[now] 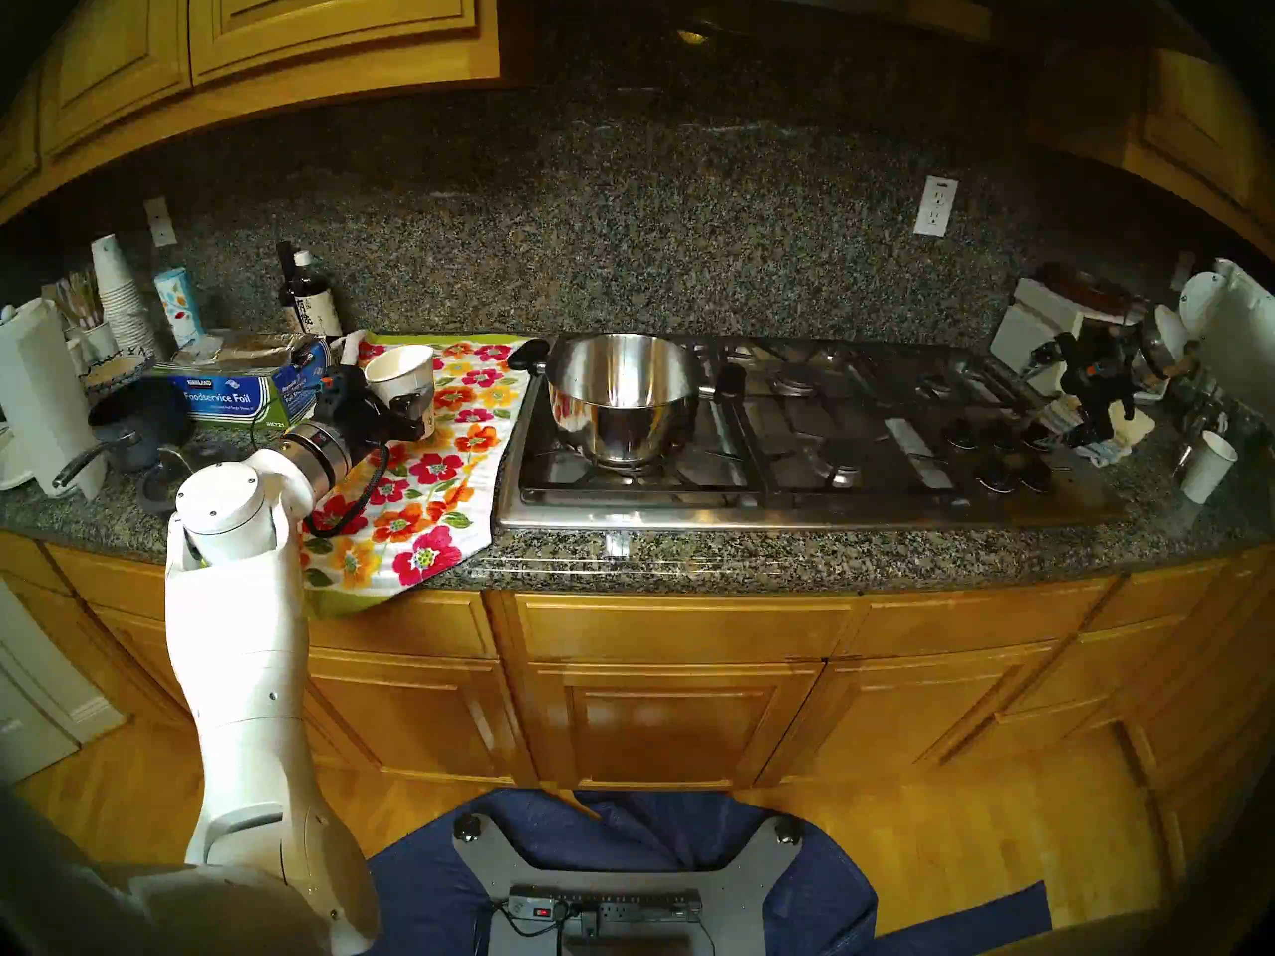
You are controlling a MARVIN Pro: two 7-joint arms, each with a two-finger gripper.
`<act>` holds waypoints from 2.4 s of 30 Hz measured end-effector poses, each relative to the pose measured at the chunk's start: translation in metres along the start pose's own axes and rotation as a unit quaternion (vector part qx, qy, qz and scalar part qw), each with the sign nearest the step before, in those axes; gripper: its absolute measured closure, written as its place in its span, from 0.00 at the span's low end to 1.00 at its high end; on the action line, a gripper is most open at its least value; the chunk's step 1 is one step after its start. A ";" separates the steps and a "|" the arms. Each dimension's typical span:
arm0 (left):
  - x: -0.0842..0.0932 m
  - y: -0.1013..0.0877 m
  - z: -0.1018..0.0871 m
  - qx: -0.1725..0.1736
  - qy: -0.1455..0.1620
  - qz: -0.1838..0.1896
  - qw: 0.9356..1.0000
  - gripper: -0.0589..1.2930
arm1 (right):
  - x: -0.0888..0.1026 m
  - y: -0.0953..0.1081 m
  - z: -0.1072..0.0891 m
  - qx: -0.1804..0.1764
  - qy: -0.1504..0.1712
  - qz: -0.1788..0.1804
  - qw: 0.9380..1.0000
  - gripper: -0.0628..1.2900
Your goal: Pick up the water cup, pour water into the pot, turn on the stove
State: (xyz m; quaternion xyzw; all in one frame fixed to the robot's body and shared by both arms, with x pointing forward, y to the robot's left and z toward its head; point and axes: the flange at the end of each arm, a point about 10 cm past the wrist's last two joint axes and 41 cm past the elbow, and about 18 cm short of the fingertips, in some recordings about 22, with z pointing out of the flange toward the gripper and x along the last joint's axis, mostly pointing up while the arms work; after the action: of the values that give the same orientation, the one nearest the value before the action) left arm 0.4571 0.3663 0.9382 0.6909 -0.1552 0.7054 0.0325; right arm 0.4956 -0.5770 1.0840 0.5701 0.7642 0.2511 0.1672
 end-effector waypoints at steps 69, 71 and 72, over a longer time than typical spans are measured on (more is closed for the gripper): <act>0.110 0.041 0.080 -0.079 -0.004 0.135 0.988 0.45 | 0.000 0.000 0.000 -0.001 0.000 0.000 1.000 0.04; 0.114 0.044 0.083 -0.083 -0.003 0.139 0.987 0.45 | 0.000 0.000 0.000 -0.001 0.000 0.000 1.000 0.04; 0.115 0.045 0.084 -0.084 -0.002 0.141 0.986 0.45 | 0.000 0.000 0.000 -0.001 0.000 0.000 1.000 0.04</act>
State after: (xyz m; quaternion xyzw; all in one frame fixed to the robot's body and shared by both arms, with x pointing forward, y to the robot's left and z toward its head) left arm 0.5214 0.2822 1.0435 0.6585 -0.3101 0.6857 -0.0095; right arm 0.4962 -0.5769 1.0839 0.5698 0.7642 0.2514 0.1680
